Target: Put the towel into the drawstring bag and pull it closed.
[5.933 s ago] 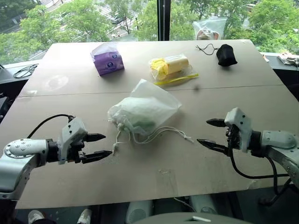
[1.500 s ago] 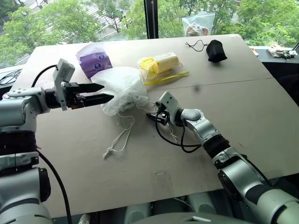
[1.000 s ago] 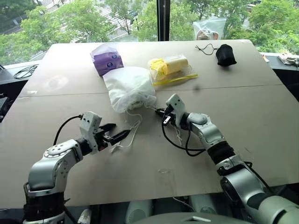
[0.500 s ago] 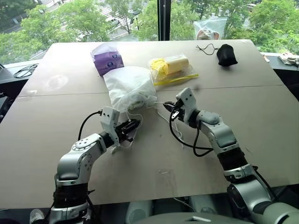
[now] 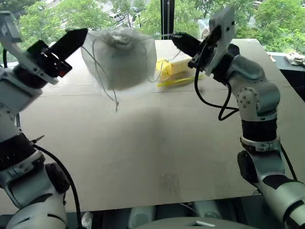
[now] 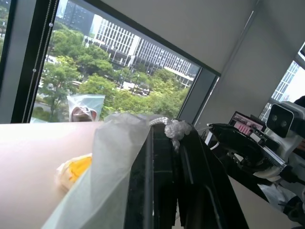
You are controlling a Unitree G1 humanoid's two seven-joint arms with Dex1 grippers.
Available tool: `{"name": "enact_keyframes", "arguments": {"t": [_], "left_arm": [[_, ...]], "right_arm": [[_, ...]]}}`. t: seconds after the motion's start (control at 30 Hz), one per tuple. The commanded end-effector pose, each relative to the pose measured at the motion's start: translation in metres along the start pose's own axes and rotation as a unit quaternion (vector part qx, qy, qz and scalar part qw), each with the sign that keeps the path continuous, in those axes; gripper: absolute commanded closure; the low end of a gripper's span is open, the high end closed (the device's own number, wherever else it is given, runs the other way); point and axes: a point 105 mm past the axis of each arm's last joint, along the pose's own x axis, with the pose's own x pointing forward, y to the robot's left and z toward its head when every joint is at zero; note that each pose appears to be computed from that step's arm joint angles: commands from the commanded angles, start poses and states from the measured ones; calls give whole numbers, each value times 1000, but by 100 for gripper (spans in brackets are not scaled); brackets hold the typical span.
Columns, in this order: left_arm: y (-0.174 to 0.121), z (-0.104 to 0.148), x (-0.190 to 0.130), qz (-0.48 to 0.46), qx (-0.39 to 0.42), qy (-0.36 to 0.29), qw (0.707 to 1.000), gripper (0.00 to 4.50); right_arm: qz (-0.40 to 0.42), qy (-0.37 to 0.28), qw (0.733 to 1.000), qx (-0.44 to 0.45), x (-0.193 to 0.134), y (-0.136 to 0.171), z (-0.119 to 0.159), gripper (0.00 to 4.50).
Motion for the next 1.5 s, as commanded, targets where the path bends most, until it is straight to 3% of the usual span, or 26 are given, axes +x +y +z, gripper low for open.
{"name": "enact_keyframes", "arguments": {"t": [0.03,0.1,0.2,0.27,0.33,0.37,0.4,0.47,0.5,0.57,0.63,0.7,0.73,0.8,0.83,0.9,0.97,1.03,1.07,1.17,1.27,1.3,1.37,1.4,1.47,1.5], "left_arm": [[23,-9,-3,37,12,34,999,447],[29,-36,-10,39,23,90,995,447],[25,0,-5,22,-41,-14,999,447],[32,-45,-17,35,-11,88,995,447],[21,-54,-17,4,-18,100,995,447],[16,-31,-8,-7,-40,41,998,447],[17,-32,-7,-5,-59,39,997,447],[23,-83,-23,6,3,164,986,447],[16,-71,-15,-11,-15,130,991,447],[16,-6,7,-13,-42,-16,999,447],[30,-36,1,14,-31,56,998,447],[52,-112,-33,58,32,227,972,447],[45,-109,-31,39,33,219,974,447],[31,-37,2,21,-26,46,998,447],[27,-41,3,14,-30,55,998,447],[31,-111,-21,20,9,206,978,447],[15,-123,-20,-11,7,221,975,447],[5,-61,15,-16,-30,74,997,447],[2,-65,16,-19,-38,85,995,447],[1,-132,-14,-15,-2,226,974,447],[2,-64,17,-4,-50,59,997,447],[4,-59,19,5,-58,50,997,447],[-7,-106,1,-24,14,177,984,447],[-9,-94,7,-27,4,150,988,447],[1,-27,26,0,-13,13,1000,447],[3,-13,26,-1,-9,-2,1000,447]], "right_arm": [[-25,-5,999,-30,-8,-13,17,450],[-37,11,999,-20,-15,-17,6,450],[-64,-62,996,4,-20,-18,58,450],[-58,20,998,9,-31,-11,9,450],[-50,71,996,-9,-47,-3,-17,450],[-61,15,998,12,-45,-8,16,450],[-77,-13,996,35,-43,-11,31,450],[-51,62,997,6,-45,3,-7,450],[-45,67,997,-2,-47,5,-9,450],[-88,-19,995,35,-42,-15,39,450],[-68,48,996,40,-43,-9,3,450],[-40,152,987,42,-62,10,-73,450],[-36,138,989,35,-63,10,-61,450],[-68,22,996,55,-49,-7,14,450],[-61,29,996,57,-48,-2,13,450],[-17,161,985,55,-66,26,-66,450],[16,218,975,42,-88,43,-95,450],[-14,79,994,77,-63,23,-16,450],[-5,68,994,84,-61,26,-8,450],[30,186,981,36,-85,45,-67,450],[-11,57,995,80,-67,22,1,450],[-19,52,995,81,-65,17,7,450],[12,131,990,52,-78,32,-35,450],[11,126,990,56,-81,31,-31,450],[-11,31,997,77,-75,13,23,450],[-25,53,998,37,-83,4,29,450]]}}
